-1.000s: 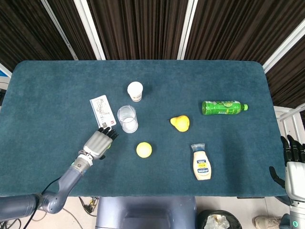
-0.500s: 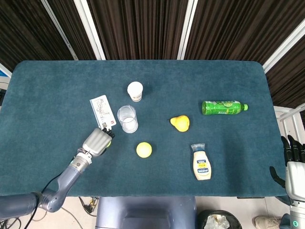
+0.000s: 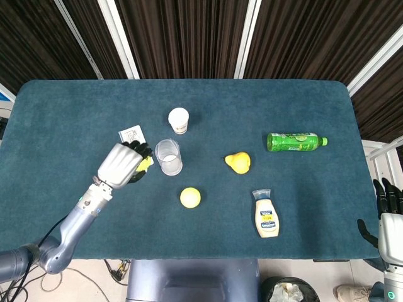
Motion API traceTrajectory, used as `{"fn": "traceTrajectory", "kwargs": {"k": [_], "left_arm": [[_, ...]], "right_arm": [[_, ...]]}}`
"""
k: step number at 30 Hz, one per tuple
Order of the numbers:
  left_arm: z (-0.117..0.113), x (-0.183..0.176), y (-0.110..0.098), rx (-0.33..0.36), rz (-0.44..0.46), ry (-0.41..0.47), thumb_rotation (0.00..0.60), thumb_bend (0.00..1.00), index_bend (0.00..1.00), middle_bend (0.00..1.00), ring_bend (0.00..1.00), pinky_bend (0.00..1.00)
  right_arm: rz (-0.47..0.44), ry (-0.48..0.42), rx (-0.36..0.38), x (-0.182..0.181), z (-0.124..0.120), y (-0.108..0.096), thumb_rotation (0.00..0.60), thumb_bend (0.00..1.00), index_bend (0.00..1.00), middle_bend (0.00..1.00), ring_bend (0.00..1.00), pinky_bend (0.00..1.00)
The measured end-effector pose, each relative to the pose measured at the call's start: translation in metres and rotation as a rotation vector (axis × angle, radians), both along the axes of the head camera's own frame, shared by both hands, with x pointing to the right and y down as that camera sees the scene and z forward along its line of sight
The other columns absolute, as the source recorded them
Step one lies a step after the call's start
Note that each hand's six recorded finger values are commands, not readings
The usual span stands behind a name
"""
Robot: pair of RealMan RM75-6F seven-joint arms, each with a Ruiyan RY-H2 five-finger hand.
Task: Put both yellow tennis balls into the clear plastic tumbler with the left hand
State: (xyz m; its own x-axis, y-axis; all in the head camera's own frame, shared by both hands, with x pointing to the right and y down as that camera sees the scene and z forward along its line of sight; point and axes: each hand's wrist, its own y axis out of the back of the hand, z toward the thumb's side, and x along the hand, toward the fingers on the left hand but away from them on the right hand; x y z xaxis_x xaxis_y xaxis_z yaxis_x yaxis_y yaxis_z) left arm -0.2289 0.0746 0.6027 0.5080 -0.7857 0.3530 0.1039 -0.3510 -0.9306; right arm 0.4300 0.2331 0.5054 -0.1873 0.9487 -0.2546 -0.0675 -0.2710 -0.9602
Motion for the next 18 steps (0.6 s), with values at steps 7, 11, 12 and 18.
{"fn": "traceTrajectory", "kwargs": {"k": [7, 11, 12, 18], "left_arm": [[-0.013, 0.030, -0.022, 0.028, 0.007, 0.018, 0.600, 0.40, 0.46, 0.47, 0.43, 0.57], [-0.007, 0.048, -0.025, 0.010, 0.015, 0.013, 0.600, 0.39, 0.46, 0.47, 0.43, 0.57], [-0.005, 0.053, -0.024, 0.006, 0.020, 0.011, 0.600, 0.39, 0.46, 0.46, 0.43, 0.57], [0.003, 0.070, -0.022, -0.005, 0.037, 0.004, 0.600, 0.33, 0.46, 0.46, 0.42, 0.57]], "right_arm": [[-0.001, 0.003, -0.003, 0.000, 0.001, 0.000, 0.600, 0.34, 0.06, 0.08, 0.12, 0.11], [0.002, 0.004, 0.000, 0.000, 0.001, 0.000, 0.600, 0.34, 0.06, 0.08, 0.12, 0.11], [0.003, 0.004, 0.000, 0.001, 0.001, 0.000, 0.600, 0.34, 0.06, 0.08, 0.12, 0.11], [0.002, 0.003, 0.003, 0.001, 0.000, 0.000, 0.600, 0.34, 0.06, 0.08, 0.12, 0.11]]}}
